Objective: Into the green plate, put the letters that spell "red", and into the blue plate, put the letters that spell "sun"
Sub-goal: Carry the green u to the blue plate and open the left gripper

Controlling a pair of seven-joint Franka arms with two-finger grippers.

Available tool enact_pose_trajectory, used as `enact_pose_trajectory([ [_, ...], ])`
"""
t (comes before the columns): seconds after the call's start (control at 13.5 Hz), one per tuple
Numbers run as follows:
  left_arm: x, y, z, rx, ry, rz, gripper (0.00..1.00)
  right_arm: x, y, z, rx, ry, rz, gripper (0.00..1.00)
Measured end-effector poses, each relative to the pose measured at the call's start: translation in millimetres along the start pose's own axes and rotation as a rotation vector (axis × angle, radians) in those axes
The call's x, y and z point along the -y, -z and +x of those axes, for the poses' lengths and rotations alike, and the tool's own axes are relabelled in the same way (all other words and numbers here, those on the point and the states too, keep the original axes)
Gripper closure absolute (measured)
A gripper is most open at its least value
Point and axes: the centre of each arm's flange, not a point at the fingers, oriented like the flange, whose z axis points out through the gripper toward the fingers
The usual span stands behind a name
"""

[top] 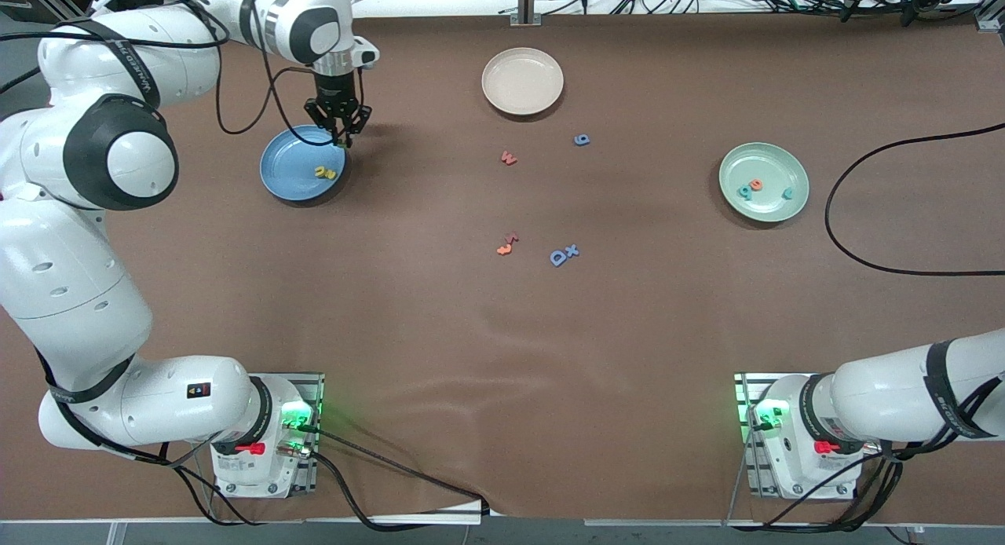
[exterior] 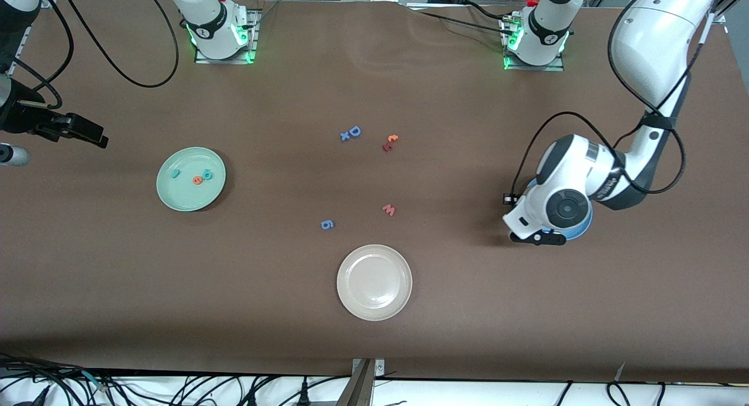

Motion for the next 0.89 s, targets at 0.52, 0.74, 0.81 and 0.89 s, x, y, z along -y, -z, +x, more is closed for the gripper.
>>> enact_pose_trajectory([
  [0.52,57.1,-26.1,3.7,0.093,-0.095,0.025,0.48,6.8,-0.1,-0.8,-0.002,0.016,-0.026,0.0],
  [0.74,68.5,-22.3,4.1,0.089,-0.086,0.02,0.17,9.9,-0.5,-1.2,-0.001,0.021,-0.028,0.0],
  [0.81,75.2,-16.9,4.1,0.085,-0.076,0.018,0.06,10.1,-1.4,-1.2,0.0,0.022,-0.028,0.0],
  [0.89,85.4,-7.8,3.3,0.082,-0.059,0.017,0.0,10.1,-2.4,-1.1,0.003,0.022,-0.029,0.0],
])
